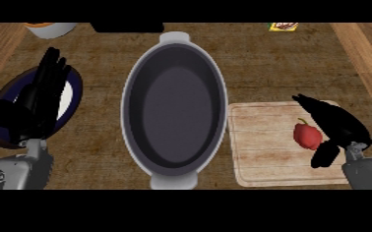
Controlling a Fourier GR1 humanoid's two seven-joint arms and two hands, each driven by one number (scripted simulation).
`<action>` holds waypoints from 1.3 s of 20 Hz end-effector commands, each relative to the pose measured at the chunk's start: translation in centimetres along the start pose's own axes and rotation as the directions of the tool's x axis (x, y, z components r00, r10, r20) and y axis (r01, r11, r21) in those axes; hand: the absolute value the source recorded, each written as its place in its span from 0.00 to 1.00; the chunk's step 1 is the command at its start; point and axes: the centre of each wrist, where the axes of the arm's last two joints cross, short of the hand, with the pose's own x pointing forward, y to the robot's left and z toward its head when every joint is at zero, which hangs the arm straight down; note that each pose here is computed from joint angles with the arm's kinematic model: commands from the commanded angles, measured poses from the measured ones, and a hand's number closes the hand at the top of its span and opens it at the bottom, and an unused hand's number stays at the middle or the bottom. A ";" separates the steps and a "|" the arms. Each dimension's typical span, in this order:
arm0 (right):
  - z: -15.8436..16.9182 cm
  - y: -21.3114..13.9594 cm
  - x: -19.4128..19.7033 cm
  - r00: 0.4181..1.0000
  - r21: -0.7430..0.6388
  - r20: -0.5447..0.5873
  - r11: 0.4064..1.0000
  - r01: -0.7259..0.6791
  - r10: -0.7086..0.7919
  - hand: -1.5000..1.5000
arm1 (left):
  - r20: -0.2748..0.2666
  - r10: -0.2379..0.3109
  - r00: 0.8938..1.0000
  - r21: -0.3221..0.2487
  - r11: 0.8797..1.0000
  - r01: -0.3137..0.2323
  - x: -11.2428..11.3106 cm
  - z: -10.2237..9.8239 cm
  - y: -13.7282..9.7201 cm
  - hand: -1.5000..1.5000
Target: Pick the bell pepper from the cutting board and place it in the pot
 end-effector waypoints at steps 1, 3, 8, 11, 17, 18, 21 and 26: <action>-0.7 1.0 -0.6 1.000 -0.001 -0.024 1.000 0.008 -0.008 0.00 | -0.004 -0.004 1.000 0.018 1.000 0.004 -0.9 -0.9 1.1 0.50; -0.7 -0.4 -0.3 1.000 0.008 -0.002 1.000 0.015 -0.015 0.00 | 0.004 -0.009 1.000 0.004 1.000 0.009 -0.3 0.6 -0.4 0.50; -1.6 3.1 -0.7 0.985 -0.011 0.111 0.992 -0.130 0.130 1.00 | -0.001 -0.007 1.000 0.006 1.000 0.007 0.2 -0.4 -0.9 0.50; -2.2 2.8 -1.8 0.988 -0.002 0.117 0.995 -0.103 0.103 1.00 | 0.000 -0.019 1.000 -0.006 1.000 0.019 -0.2 -0.4 -0.1 0.50; -1.1 4.0 -3.0 0.983 0.011 0.130 0.991 -0.131 0.128 1.00 | -0.002 -0.003 1.000 -0.003 1.000 0.003 0.4 -1.4 1.5 0.50; -1.1 4.7 8.5 0.977 -0.002 0.192 0.996 -0.093 0.092 1.00 | -0.004 0.000 1.000 0.000 1.000 0.000 -0.7 -0.4 0.4 0.50; 0.1 7.1 18.8 0.938 0.014 0.346 1.000 0.026 -0.030 1.00 | 0.011 0.005 1.000 -0.040 0.999 -0.005 0.1 -0.9 -0.6 0.50; 2.1 7.0 22.8 0.921 -0.039 0.389 0.998 0.046 -0.027 1.00 | 0.014 0.005 1.000 -0.094 0.996 -0.003 0.4 -1.1 -2.0 0.50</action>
